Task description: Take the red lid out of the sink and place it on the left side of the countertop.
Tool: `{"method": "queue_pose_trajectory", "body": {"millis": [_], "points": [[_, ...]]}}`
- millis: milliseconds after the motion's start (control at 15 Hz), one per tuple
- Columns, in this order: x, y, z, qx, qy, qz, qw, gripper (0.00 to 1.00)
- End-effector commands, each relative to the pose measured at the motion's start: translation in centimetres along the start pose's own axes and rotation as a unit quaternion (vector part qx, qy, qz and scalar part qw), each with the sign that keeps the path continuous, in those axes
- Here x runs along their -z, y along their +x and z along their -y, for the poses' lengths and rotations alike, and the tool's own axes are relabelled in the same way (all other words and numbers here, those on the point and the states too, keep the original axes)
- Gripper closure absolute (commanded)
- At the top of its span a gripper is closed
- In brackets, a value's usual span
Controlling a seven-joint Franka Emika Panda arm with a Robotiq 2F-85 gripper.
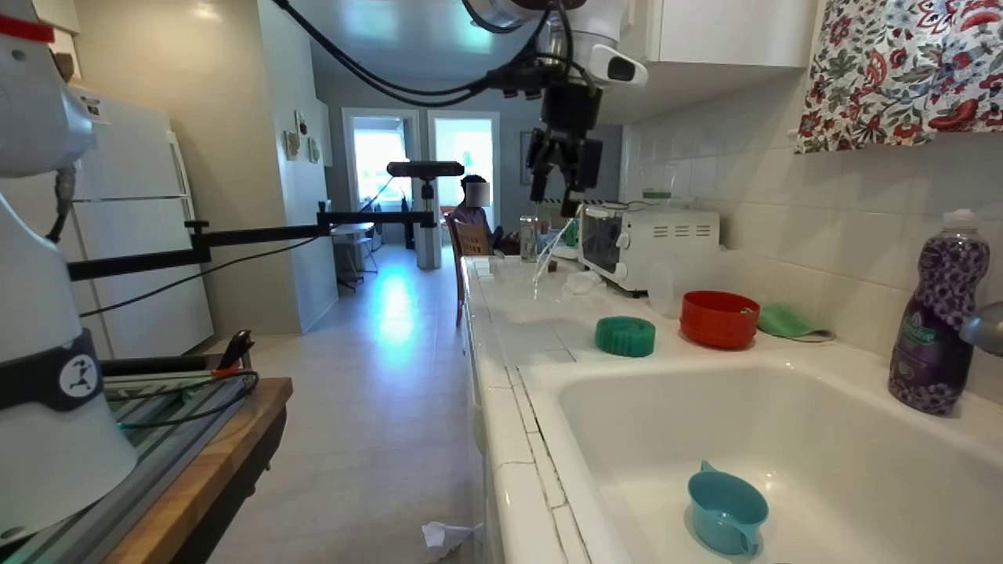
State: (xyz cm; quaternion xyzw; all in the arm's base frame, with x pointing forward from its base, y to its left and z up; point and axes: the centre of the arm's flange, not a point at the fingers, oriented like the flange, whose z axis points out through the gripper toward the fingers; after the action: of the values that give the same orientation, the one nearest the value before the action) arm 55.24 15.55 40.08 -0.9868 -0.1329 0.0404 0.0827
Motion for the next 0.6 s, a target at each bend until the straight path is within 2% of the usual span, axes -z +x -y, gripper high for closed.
{"method": "queue_pose_trajectory", "body": {"millis": [0, 267, 533], "points": [[-0.6, -6.3, 1.0, -0.038, -0.034, -0.005, 0.9987, 0.00], [-1.5, -10.0, -1.4, -0.127, -0.081, -0.018, 0.9884, 0.00], [-1.3, -11.9, -5.6, -0.171, -0.113, -0.030, 0.9783, 0.00]]}}
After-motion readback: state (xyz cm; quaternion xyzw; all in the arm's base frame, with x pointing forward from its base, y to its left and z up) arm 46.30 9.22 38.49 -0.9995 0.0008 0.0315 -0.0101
